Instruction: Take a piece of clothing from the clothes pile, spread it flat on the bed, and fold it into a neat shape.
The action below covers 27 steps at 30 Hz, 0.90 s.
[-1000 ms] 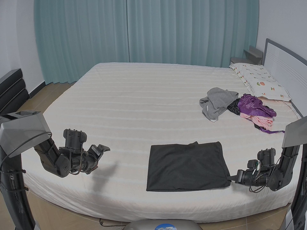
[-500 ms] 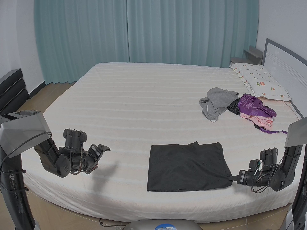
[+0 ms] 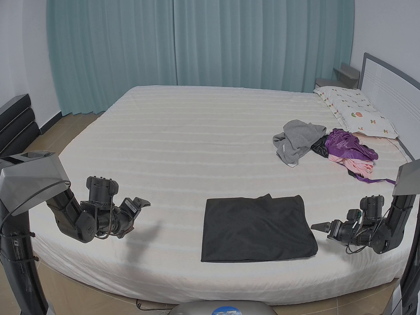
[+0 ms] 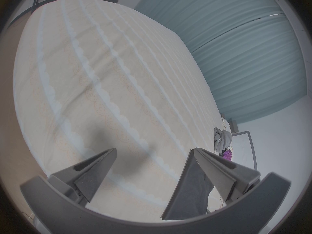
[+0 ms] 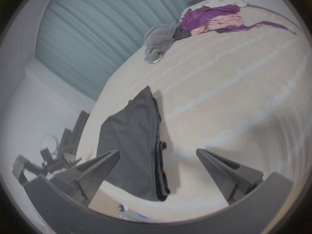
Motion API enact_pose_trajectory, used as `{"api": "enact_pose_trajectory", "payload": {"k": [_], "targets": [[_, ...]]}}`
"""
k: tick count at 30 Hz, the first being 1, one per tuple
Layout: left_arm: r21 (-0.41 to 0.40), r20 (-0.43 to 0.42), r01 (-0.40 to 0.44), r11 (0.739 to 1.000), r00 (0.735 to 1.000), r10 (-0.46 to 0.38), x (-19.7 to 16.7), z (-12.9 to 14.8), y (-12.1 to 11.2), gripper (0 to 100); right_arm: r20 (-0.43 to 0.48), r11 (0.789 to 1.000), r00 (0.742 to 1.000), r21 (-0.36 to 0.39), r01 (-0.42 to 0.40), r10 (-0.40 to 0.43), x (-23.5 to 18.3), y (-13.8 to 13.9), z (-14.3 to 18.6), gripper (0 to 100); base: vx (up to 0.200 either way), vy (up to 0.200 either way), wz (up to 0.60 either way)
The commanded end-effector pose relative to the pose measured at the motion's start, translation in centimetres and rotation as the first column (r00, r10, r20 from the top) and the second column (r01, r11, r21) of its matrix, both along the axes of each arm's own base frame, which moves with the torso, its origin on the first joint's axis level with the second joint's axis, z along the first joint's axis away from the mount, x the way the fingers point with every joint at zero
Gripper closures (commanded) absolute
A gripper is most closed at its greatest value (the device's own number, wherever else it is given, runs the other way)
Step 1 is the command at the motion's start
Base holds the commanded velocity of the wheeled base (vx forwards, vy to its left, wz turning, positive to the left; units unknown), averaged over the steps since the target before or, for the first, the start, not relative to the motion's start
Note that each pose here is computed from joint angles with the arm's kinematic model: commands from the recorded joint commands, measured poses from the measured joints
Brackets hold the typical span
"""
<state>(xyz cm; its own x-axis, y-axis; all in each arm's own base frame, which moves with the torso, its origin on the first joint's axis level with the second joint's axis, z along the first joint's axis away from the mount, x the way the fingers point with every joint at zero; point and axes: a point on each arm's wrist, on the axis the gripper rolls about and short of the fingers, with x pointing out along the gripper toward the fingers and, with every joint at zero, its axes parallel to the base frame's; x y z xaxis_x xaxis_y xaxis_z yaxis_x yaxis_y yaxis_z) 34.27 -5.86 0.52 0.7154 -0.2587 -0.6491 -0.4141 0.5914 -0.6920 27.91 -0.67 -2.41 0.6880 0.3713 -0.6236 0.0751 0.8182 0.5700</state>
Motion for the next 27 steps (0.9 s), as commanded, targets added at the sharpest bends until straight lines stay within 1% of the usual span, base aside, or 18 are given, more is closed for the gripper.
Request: {"api": "enact_pose_trajectory", "payload": {"k": [1,3,4,6,8,14,23,27], "targets": [[-0.001,-0.006,0.003,1.000,1.000,-0.003,-0.4,0.1,-0.1,0,0.031,0.995,0.996,0.058,0.086,-0.088,1.8,-1.2,0.6,0,0.000,0.000,0.00],[0.001,-0.017,0.028,1.000,0.999,-0.028,-0.8,0.0,-0.9,0,0.030,0.989,0.993,0.090,0.113,-0.116,2.3,-1.3,0.7,0,0.000,-0.100,0.00],[0.001,-0.017,0.028,1.000,0.999,-0.028,-0.8,0.0,-0.9,0,0.030,0.989,0.993,0.090,0.113,-0.116,2.3,-1.3,0.7,0,0.000,-0.200,0.00],[0.003,-0.021,0.047,0.999,0.999,-0.047,-1.2,-0.1,-1.5,0,0.026,0.979,0.988,0.136,0.149,-0.154,2.9,-1.4,1.0,0,0.000,-0.200,0.00],[0.003,-0.023,0.051,0.999,0.998,-0.051,-1.3,0.0,-1.6,0,0.018,0.975,0.986,0.149,0.164,-0.168,3.2,-1.5,0.7,0,0.000,-0.200,0.00],[0.003,-0.026,0.055,0.998,0.998,-0.055,-1.4,-0.1,-1.8,0,0.003,0.972,0.983,0.153,0.180,-0.182,3.5,-1.9,-0.1,0,0.000,-0.200,0.00],[0.003,-0.028,0.062,0.998,0.998,-0.062,-1.6,0.1,-2.0,0,-0.009,0.972,0.984,0.153,0.177,-0.178,3.6,-1.8,-0.6,0,0.000,-0.200,0.00],[0.006,-0.019,0.066,0.998,0.998,-0.066,-1.5,0.1,-2.0,0,-0.011,0.973,0.984,0.154,0.175,-0.175,3.6,-1.7,-0.7,0,0.000,0.000,0.00]]}}
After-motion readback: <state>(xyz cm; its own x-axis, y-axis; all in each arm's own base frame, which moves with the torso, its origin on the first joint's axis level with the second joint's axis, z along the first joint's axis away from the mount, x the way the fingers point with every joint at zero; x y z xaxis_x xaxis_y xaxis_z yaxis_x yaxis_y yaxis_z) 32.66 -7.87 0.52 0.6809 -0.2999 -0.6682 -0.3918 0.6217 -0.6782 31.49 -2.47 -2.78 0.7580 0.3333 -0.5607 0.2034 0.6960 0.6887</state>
